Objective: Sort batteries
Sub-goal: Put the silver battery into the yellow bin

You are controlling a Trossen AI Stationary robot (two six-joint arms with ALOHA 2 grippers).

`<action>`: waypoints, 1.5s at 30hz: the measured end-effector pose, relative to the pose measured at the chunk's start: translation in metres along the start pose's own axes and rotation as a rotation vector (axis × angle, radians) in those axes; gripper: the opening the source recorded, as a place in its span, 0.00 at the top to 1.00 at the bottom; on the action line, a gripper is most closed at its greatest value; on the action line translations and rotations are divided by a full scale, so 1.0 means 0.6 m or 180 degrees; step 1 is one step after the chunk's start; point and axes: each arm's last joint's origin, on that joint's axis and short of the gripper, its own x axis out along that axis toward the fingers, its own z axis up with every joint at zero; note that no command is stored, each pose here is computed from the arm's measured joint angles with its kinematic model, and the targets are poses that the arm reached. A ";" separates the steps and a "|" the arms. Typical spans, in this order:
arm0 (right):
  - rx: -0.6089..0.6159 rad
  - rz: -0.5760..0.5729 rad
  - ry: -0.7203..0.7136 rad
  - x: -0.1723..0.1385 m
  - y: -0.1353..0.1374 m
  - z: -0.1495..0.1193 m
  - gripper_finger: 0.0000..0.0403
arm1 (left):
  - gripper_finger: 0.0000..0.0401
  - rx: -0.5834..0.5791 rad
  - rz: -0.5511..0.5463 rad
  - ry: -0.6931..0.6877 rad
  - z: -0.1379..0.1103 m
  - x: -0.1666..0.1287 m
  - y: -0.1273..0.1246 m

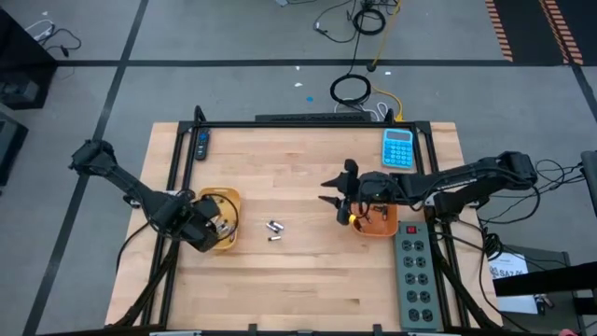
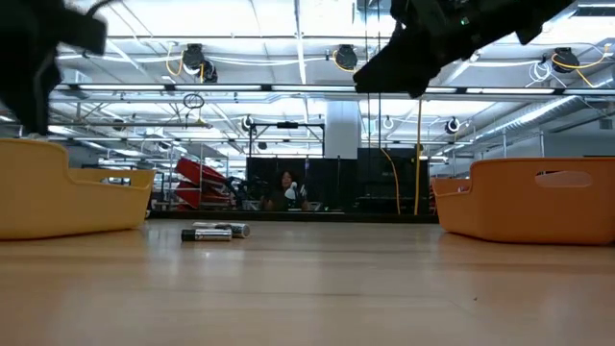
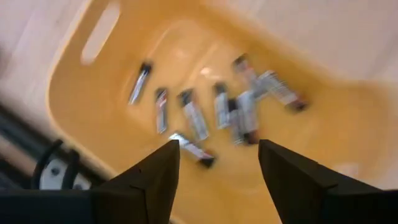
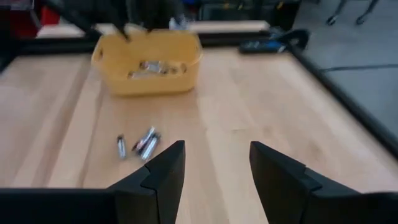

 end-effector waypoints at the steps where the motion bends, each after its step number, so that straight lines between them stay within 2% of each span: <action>1: 0.0007 -0.0055 -0.0042 -0.005 -0.001 0.006 0.58 | 0.43 0.0016 -0.0080 -0.0077 0.008 -0.012 -0.004; 4: 0.0049 -0.0273 -0.0084 -0.019 0.000 0.028 0.58 | 0.44 0.0112 -0.0289 -0.0323 0.038 -0.038 -0.015; 7: 0.0026 -0.0414 -0.0084 -0.024 0.008 0.046 0.58 | 0.46 0.0255 -0.0307 -0.0444 0.072 -0.035 -0.027; 12: -0.0144 -0.0319 0.0018 -0.012 0.026 0.042 0.58 | 0.50 0.0713 -0.0267 -0.0552 0.128 0.014 -0.062; 16: -0.0242 -0.0233 0.0156 -0.007 0.035 0.032 0.58 | 0.52 0.1293 -0.0407 -0.0738 0.164 0.057 -0.100; 22: -0.0275 -0.0139 0.0186 -0.010 0.046 0.028 0.58 | 0.56 0.2101 -0.0454 -0.0768 0.180 0.110 -0.138; 25: -0.0250 -0.0123 0.0176 -0.011 0.048 0.029 0.58 | 0.58 0.2380 -0.0536 -0.0755 0.180 0.126 -0.151; 33: -0.0072 -0.0086 0.0178 -0.013 0.056 0.027 0.58 | 0.66 0.2316 -0.0769 -0.0523 0.176 0.150 -0.163; 45: -0.0006 -0.0148 0.0103 -0.024 0.083 0.025 0.58 | 0.71 0.2269 -0.0634 -0.0573 0.178 0.186 -0.180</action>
